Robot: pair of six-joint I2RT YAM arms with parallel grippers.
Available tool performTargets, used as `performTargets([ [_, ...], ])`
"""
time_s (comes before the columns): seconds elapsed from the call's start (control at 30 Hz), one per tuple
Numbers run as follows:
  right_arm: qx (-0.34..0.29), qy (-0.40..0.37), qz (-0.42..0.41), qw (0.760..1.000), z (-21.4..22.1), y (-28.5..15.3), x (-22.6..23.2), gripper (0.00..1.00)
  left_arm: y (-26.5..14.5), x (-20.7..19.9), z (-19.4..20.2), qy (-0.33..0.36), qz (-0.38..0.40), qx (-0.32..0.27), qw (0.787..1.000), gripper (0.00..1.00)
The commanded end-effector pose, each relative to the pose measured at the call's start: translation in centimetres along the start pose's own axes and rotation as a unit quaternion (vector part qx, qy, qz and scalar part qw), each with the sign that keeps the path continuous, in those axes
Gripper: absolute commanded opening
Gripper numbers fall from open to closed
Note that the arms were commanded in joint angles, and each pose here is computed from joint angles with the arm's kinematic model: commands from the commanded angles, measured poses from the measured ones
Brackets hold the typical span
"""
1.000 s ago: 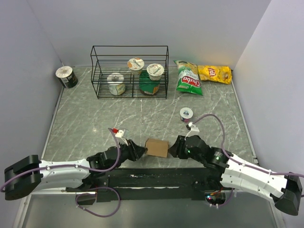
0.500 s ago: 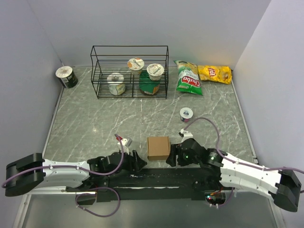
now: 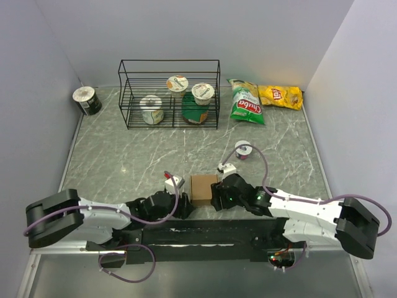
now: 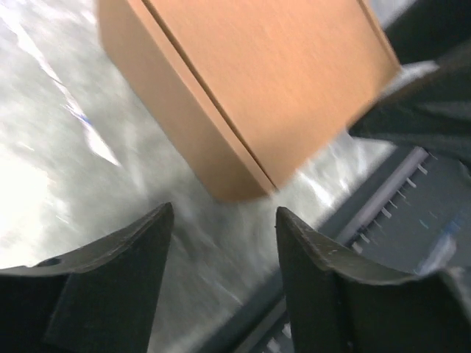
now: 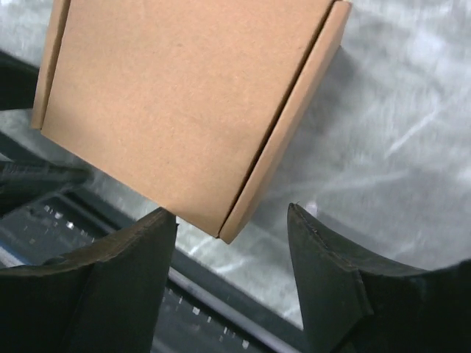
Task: Fold the paper box
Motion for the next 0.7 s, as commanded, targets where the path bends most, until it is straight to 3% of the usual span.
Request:
performTargets([
  [0.0, -0.065, -0.031, 0.011, 0.997, -3.1, 0.8, 0.4, 0.65, 1.5, -0.3, -2.5, 0.024, 0.012, -0.042, 0.999, 0.62],
  [0.27, -0.094, -0.054, 0.03, 0.994, -7.0, 3.9, -0.3, 0.6, 3.7, 1.7, -6.8, 0.037, 0.005, -0.085, 0.996, 0.58],
  [0.5, -0.093, -0.06, 0.048, 0.993, -9.2, 6.0, -1.4, 0.59, 5.5, 2.8, -8.1, 0.032, -0.002, -0.086, 0.996, 0.57],
  [0.6, -0.103, -0.064, 0.047, 0.991, -9.8, 5.7, -1.3, 0.61, 5.2, 3.0, -8.1, 0.025, -0.006, -0.092, 0.995, 0.59],
  [0.67, -0.114, -0.068, 0.043, 0.99, -10.0, 5.0, -1.3, 0.69, 4.7, 3.1, -8.2, 0.022, -0.009, -0.1, 0.995, 0.64],
])
Point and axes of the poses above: each gripper's point midway between its finger pads, its own y axis out along the fingers, its own x axis along the line the jaws close on, z = x × y, the point moved 10 cm from there along -y, back along the fingers, and after that the axes turned 11 degrees about -y, right-handed, at the moved point
